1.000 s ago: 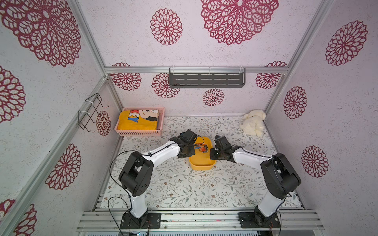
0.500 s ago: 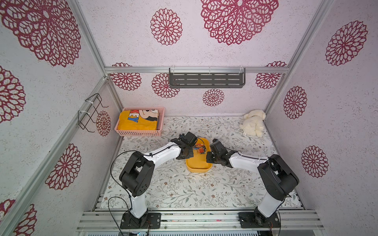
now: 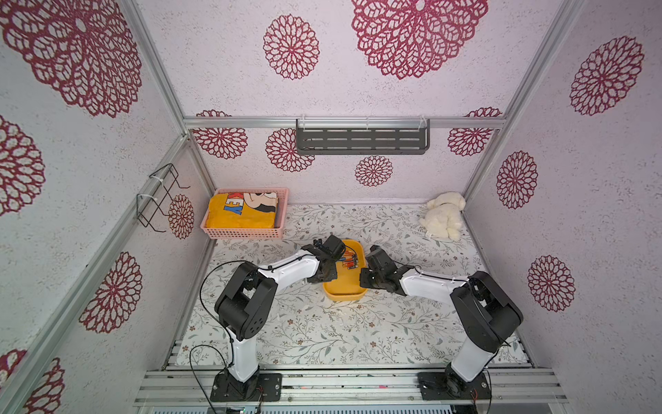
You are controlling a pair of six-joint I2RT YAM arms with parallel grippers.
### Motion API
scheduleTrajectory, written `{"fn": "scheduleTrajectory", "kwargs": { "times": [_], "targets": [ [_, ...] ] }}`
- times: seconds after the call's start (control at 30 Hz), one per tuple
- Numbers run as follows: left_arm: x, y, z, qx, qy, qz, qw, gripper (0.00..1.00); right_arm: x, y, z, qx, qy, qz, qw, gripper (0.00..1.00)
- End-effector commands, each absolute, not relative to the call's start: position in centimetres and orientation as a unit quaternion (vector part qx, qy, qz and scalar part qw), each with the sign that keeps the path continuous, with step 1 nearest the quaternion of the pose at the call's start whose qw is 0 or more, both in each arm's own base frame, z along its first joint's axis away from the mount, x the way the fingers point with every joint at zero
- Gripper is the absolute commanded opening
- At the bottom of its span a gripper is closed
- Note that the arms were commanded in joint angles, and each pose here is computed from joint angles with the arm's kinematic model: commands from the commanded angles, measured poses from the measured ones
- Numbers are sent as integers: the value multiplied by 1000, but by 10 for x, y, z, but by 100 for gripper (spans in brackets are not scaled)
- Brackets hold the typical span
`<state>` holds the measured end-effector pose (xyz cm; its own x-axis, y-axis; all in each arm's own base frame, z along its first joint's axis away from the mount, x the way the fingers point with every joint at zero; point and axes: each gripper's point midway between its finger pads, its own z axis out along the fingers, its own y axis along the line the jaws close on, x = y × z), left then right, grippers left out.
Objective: Take the batteries out of the storage box
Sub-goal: Move the storage box to the center of the board.
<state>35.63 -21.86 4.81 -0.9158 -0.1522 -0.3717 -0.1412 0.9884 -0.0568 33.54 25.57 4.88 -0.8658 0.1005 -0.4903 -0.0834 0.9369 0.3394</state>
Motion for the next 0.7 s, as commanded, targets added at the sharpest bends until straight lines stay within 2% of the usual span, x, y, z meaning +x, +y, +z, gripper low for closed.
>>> {"fn": "scheduleTrajectory", "kwargs": {
  "times": [0.0,0.23,0.3,0.43,0.67],
  "targets": [
    [357,-213,49,-69,978,6,196,14,335,260,58,-1,947,187,262,21],
    [360,-213,51,-61,978,13,199,15,330,262,66,0,946,199,255,22],
    [361,-215,53,-57,978,11,200,16,329,261,67,1,946,200,255,27],
    [363,-214,57,-55,977,15,206,28,330,262,75,0,944,203,261,28],
    [367,-211,71,-50,974,19,222,34,335,259,98,-13,940,194,282,42]
  ]
}}
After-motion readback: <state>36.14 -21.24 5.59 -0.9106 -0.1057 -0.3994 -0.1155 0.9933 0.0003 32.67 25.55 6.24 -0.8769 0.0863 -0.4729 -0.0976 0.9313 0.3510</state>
